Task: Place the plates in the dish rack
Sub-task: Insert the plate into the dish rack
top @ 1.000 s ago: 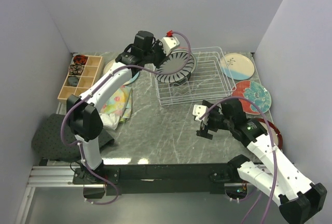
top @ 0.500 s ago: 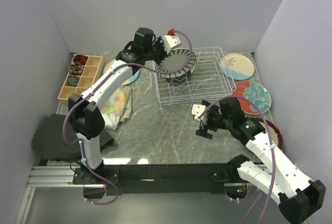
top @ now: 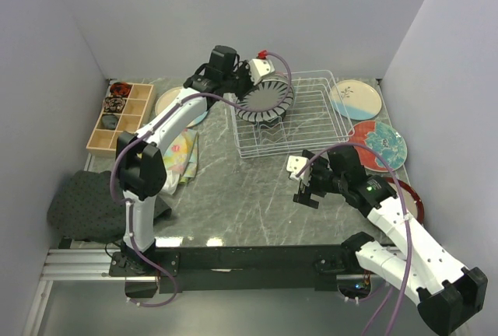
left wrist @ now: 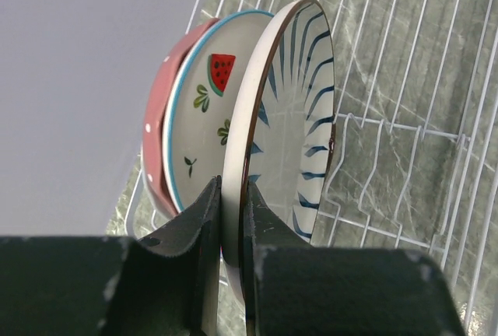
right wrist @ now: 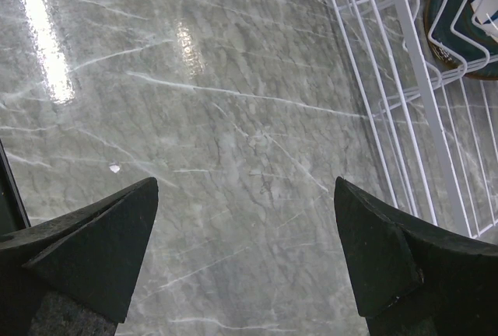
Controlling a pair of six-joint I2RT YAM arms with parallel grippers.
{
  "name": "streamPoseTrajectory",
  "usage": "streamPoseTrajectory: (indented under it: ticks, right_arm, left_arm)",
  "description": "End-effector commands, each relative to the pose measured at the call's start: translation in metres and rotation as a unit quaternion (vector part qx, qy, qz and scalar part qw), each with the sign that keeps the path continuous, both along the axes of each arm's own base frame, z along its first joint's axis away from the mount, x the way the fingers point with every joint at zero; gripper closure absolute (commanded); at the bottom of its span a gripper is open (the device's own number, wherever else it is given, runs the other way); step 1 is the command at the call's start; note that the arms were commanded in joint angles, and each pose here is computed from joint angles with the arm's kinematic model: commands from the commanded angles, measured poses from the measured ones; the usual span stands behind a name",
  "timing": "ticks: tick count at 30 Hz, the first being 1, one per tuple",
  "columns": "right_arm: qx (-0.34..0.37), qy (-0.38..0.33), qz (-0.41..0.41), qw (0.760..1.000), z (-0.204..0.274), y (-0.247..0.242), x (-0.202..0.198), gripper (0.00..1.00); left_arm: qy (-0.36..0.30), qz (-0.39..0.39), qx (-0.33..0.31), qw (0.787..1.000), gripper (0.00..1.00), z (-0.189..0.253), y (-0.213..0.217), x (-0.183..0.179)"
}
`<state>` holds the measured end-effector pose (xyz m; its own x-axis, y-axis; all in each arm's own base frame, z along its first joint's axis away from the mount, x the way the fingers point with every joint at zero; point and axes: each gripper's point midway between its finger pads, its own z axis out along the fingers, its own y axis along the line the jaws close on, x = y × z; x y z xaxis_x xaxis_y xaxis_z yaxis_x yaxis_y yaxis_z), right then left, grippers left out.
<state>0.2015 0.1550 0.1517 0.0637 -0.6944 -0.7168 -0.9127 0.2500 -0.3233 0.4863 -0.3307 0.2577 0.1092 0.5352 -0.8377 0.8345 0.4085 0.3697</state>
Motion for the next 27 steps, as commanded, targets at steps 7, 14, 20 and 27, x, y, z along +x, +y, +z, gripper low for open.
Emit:
streamPoseTrajectory:
  ticks: [7,14,20,27]
  right_arm:
    - [-0.001,-0.013,-0.006,1.000,0.002,-0.001,0.008,0.00]
    - [-0.004,-0.009,-0.007,1.000,-0.001,-0.001,0.008,0.00]
    - [-0.006,-0.008,-0.010,1.000,-0.002,-0.002,0.009,0.00]
    - [-0.009,-0.007,-0.015,1.000,-0.002,-0.003,0.011,0.00]
  left_arm:
    - [-0.088,-0.042,-0.045,0.994,0.98,0.050,-0.020,0.014]
    - [-0.075,-0.039,-0.047,0.995,0.82,0.036,-0.027,0.016]
    - [-0.073,-0.027,-0.056,0.995,0.68,0.032,-0.028,0.016]
    - [-0.095,-0.001,-0.093,0.991,0.49,0.074,-0.022,0.013]
